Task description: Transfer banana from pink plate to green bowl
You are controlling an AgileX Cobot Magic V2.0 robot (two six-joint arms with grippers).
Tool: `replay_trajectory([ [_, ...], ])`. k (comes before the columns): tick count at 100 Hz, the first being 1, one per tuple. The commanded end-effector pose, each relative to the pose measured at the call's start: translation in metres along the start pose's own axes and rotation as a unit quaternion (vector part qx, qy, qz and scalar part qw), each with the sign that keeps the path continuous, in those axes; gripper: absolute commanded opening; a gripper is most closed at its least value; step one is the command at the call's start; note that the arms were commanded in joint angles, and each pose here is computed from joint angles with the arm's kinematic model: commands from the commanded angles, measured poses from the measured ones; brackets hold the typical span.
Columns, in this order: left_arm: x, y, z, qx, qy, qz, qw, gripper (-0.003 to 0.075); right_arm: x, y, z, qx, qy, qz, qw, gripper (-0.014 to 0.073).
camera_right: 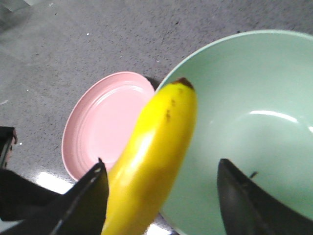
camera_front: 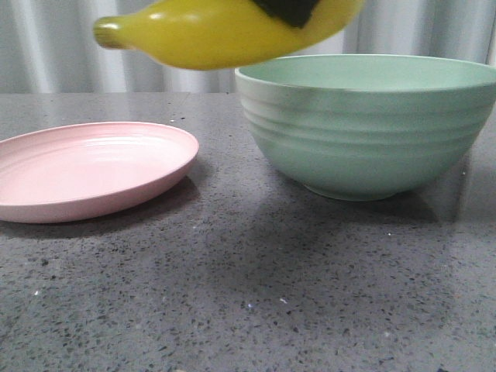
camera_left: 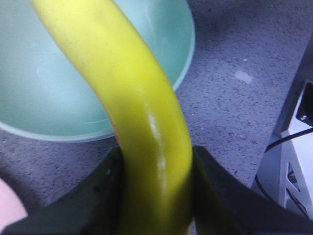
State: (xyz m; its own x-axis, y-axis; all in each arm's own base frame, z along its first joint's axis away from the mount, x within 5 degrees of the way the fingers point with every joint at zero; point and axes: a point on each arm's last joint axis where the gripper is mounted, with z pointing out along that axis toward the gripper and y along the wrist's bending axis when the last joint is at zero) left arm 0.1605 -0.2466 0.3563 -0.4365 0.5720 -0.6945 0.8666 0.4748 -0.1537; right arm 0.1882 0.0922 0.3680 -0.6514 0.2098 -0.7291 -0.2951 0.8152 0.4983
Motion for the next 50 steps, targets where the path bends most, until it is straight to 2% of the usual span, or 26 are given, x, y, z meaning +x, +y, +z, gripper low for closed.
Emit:
replay_trajectory([
  [1, -0.017, -0.008, -0.015, 0.008, -0.069, 0.003, 0.998, -0.002, -0.015, 0.01, 0.01, -0.03, -0.043, 0.028, 0.998, 0.0405],
  [22, -0.017, -0.008, -0.013, 0.01, -0.068, -0.001, 0.998, -0.002, -0.014, 0.005, 0.035, -0.02, -0.024, 0.042, 0.999, 0.0405],
  [29, -0.017, -0.008, -0.013, 0.01, -0.07, -0.001, 0.997, -0.002, -0.014, 0.005, 0.035, -0.02, -0.026, 0.042, 0.999, 0.0361],
  [36, -0.018, -0.008, -0.013, 0.007, -0.075, 0.001, 0.997, -0.0018, -0.015, 0.005, 0.034, -0.021, -0.031, 0.042, 0.998, 0.024],
  [42, -0.019, -0.007, -0.013, 0.0, -0.08, 0.009, 0.997, 0.0, -0.015, 0.005, 0.034, -0.021, -0.031, 0.042, 0.998, 0.0095],
  [50, -0.02, -0.006, -0.013, -0.003, -0.083, 0.022, 0.996, 0.0106, -0.015, 0.005, 0.034, -0.021, -0.031, 0.036, 0.999, -0.0065],
])
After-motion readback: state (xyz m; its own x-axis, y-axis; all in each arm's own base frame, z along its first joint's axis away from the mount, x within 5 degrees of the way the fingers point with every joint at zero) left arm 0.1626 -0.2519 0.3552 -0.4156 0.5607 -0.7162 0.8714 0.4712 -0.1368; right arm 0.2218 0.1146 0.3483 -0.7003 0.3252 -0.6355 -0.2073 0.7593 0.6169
